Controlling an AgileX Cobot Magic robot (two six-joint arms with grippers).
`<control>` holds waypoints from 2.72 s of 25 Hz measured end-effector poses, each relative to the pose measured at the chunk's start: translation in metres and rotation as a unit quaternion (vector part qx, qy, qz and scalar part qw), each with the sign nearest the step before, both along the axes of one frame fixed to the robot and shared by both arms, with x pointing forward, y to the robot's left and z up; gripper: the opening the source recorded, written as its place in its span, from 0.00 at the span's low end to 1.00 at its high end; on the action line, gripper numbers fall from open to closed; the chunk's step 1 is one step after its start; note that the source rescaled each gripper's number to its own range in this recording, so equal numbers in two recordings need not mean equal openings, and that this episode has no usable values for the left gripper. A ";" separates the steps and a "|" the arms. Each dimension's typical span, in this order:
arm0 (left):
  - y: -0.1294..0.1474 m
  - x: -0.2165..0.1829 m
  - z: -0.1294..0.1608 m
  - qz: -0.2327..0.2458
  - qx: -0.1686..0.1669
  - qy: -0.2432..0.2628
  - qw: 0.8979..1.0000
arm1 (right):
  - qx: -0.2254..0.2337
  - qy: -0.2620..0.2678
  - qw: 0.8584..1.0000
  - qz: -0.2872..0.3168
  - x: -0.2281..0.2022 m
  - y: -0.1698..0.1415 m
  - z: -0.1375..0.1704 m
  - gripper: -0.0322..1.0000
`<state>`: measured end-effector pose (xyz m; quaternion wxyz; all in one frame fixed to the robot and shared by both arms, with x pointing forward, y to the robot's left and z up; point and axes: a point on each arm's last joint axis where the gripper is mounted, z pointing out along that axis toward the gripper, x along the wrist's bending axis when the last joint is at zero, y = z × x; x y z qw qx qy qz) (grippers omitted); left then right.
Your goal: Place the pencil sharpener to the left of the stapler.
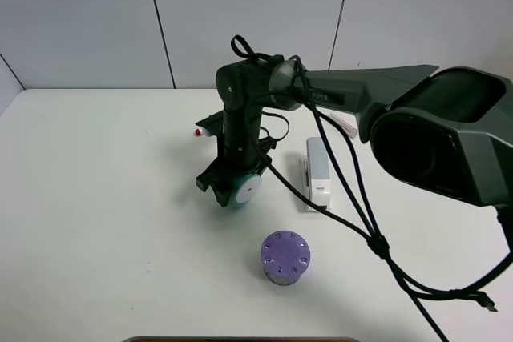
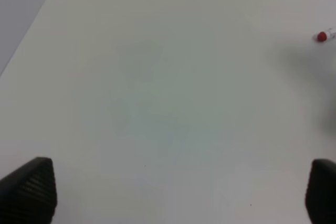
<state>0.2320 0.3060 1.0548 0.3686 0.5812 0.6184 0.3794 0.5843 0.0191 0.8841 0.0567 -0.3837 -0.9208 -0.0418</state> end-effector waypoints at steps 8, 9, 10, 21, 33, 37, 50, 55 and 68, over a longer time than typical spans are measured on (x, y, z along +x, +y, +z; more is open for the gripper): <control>0.000 0.000 0.000 0.000 0.000 0.000 1.000 | 0.003 -0.004 1.000 -0.001 0.001 0.001 0.000 0.03; 0.000 0.000 0.000 0.000 0.000 0.000 1.000 | 0.004 -0.006 1.000 -0.002 0.001 0.001 0.000 0.03; 0.000 0.000 0.000 0.000 0.000 0.000 1.000 | 0.005 -0.006 1.000 -0.002 0.001 0.001 0.000 0.11; 0.000 0.000 0.000 0.000 0.000 0.000 1.000 | 0.012 -0.014 1.000 -0.017 0.003 0.002 0.000 0.57; 0.000 0.000 0.000 0.000 0.000 0.000 1.000 | 0.030 -0.017 0.999 -0.033 0.013 0.014 0.044 0.58; 0.000 0.000 0.000 0.000 0.000 0.000 1.000 | 0.058 -0.027 0.997 -0.037 0.017 0.020 0.060 0.63; 0.000 0.000 0.000 0.000 0.000 0.000 1.000 | 0.080 -0.044 0.995 -0.037 0.015 0.019 0.087 0.63; 0.000 0.000 0.000 0.000 0.000 0.000 1.000 | 0.094 -0.060 0.993 -0.036 0.012 0.017 0.108 0.63; 0.000 0.000 0.000 0.000 0.000 0.000 1.000 | 0.150 -0.131 0.979 -0.032 -0.007 -0.001 0.197 0.63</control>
